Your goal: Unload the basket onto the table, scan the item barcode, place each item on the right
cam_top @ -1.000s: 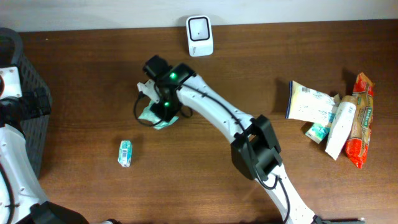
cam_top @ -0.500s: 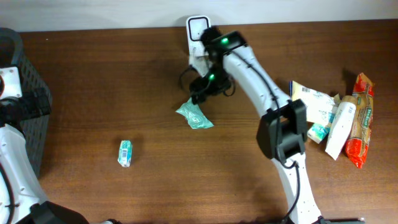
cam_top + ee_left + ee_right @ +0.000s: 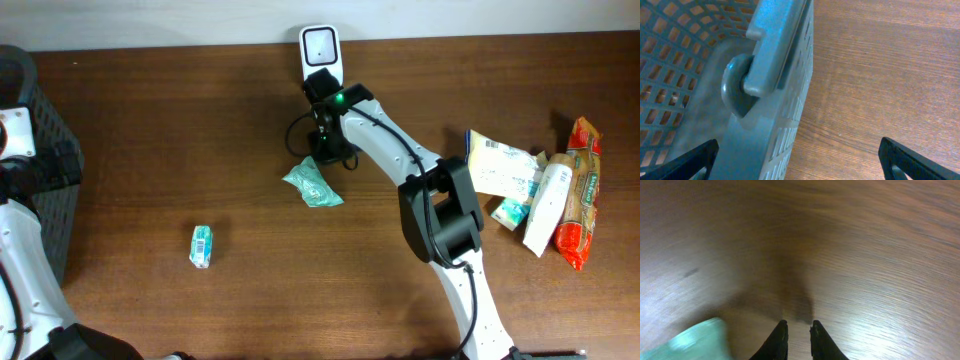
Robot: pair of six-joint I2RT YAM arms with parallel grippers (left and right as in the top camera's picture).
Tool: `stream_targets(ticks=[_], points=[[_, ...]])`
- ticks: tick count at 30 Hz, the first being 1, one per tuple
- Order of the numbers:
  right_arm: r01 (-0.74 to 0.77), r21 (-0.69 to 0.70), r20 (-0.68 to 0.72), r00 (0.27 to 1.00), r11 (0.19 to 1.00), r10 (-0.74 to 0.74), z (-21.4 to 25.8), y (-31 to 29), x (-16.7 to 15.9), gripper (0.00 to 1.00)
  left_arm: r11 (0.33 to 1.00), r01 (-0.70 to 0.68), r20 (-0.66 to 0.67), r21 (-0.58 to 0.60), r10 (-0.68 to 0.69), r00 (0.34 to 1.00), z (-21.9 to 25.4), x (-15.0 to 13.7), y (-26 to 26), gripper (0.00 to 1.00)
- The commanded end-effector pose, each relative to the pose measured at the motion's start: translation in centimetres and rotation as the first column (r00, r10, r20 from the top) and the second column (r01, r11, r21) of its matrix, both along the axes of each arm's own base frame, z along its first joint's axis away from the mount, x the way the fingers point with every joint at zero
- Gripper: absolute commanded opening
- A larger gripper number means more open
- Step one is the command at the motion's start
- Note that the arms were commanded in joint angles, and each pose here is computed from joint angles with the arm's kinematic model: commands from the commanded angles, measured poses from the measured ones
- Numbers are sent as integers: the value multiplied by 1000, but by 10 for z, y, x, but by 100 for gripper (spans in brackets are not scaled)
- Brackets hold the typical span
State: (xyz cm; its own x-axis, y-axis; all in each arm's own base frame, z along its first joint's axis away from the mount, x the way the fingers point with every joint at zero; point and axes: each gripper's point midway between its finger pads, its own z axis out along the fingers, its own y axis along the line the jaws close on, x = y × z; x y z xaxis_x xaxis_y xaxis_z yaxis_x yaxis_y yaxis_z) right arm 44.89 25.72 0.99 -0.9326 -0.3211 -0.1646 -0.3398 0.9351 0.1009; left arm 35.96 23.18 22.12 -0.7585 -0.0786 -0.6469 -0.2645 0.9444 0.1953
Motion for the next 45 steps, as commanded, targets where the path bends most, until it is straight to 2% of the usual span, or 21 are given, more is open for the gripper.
stream_targets(ticks=[1, 7, 9, 10, 11, 12, 13, 15, 18, 22, 27, 33, 34, 37, 40, 41, 44, 45], points=[[-349, 222, -46, 929, 911, 367, 8, 63, -49, 16, 1000, 3, 5, -9, -3, 1000, 0, 1, 0, 99], [-380, 238, -78, 910, 894, 407, 9, 73, -67, 17, 1000, 3, 5, -8, -3, 1000, 0, 1, 0, 99], [-381, 236, -71, 911, 894, 406, 11, 74, -65, 23, 1000, 3, 5, -9, -3, 1000, 0, 1, 0, 99], [-379, 237, -53, 914, 894, 401, 19, 74, -58, 30, 1000, 3, 5, -9, -3, 1000, 0, 1, 0, 99], [-370, 242, -28, 921, 897, 387, 36, 71, -48, 49, 1000, 3, 5, -8, -3, 1000, 0, 1, 0, 99], [-357, 245, -13, 929, 901, 371, 52, 66, -40, 59, 1000, 3, 5, -9, -3, 1000, 0, 1, 0, 99], [-342, 247, -4, 935, 906, 354, 65, 61, -34, 64, 1000, 3, 5, -9, -3, 1000, 0, 1, 0, 99], [-246, 259, -18, 966, 934, 259, 110, 22, -17, 84, 1000, 3, 5, -8, -3, 1000, 0, 1, 0, 99], [-144, 339, -150, 967, 930, 205, 111, -8, -27, 85, 1000, 3, 5, -9, -3, 1000, 0, 1, 0, 99], [-101, 452, -321, 909, 886, 267, 63, -9, -63, 85, 1000, 3, 5, -9, -3, 1000, 0, 1, 0, 99], [-44, 622, -328, 892, 782, 310, 29, 19, -77, 73, 1000, 3, 5, -9, -3, 1000, 0, 1, 0, 99], [-45, 619, -333, 889, 784, 313, 18, 30, -84, 72, 1000, 3, 5, -9, -3, 1000, 0, 1, 0, 99], [-47, 618, -327, 892, 785, 311, 17, 35, -84, 68, 1000, 3, 5, -8, -3, 1000, 0, 1, 0, 99], [-65, 613, -319, 891, 788, 322, 16, 42, -87, 56, 1000, 3, 5, -8, -3, 1000, 0, 1, 0, 99], [-69, 606, -320, 891, 793, 322, 14, 41, -87, 22, 1000, 3, 5, -9, -3, 1000, 0, 1, 0, 99], [-70, 601, -320, 892, 796, 320, 13, 41, -87, 15, 1000, 3, 5, -9, -3, 1000, 0, 1, 0, 99], [-79, 603, -313, 892, 794, 326, 13, 41, -87, 4, 1000, 3, 5, -9, -3, 1000, 0, 1, 0, 99], [-79, 603, -313, 892, 794, 326, 13, 41, -87, 4, 1000, 3, 5, -8, -3, 1000, 0, 1, 0, 99]])
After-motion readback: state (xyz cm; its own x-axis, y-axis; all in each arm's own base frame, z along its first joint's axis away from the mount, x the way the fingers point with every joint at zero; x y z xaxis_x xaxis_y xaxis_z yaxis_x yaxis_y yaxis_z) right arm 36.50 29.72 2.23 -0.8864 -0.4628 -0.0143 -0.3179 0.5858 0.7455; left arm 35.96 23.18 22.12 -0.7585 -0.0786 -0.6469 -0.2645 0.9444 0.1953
